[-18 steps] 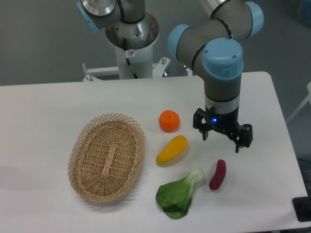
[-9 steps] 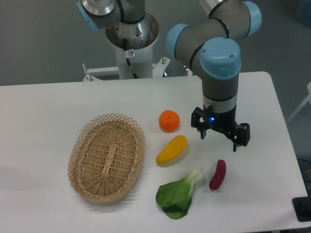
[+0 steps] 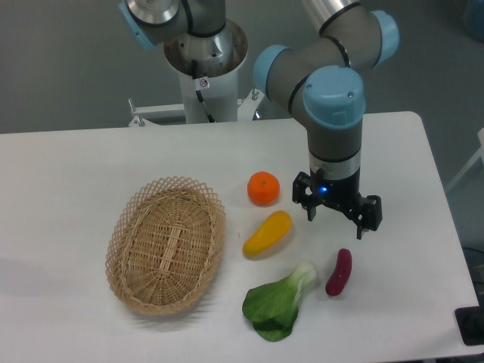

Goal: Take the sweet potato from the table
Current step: 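Move the open gripper down over the dark red sweet potato, then lower the gripper around the sweet potato and close the fingers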

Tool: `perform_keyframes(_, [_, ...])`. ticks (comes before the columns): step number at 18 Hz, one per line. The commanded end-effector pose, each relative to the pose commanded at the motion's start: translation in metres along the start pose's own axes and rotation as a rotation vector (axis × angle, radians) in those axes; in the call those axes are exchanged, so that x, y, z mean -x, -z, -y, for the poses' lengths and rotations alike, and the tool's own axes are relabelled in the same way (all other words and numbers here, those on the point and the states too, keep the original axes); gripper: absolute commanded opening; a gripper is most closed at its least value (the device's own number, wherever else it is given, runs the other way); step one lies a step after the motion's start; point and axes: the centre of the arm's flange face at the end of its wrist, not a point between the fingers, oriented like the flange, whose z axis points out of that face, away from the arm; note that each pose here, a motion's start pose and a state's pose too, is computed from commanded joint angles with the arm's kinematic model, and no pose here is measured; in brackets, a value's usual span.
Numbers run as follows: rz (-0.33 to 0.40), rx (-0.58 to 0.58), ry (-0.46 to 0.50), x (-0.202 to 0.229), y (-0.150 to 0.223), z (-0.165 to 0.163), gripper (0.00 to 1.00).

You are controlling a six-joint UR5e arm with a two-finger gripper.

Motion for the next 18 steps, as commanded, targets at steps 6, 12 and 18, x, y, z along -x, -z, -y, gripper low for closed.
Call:
perform_keyframes(6, [-0.041, 0.024, -0.02, -0.004, -0.058, 0.006, 1.0])
perform_keyframes(12, [-0.046, 0.03, -0.041, 0.034, -0.096, 0.002, 1.0])
perform_keyframes(18, [-0.048, 0.039, -0.092, 0.041, -0.127, -0.01, 1.0])
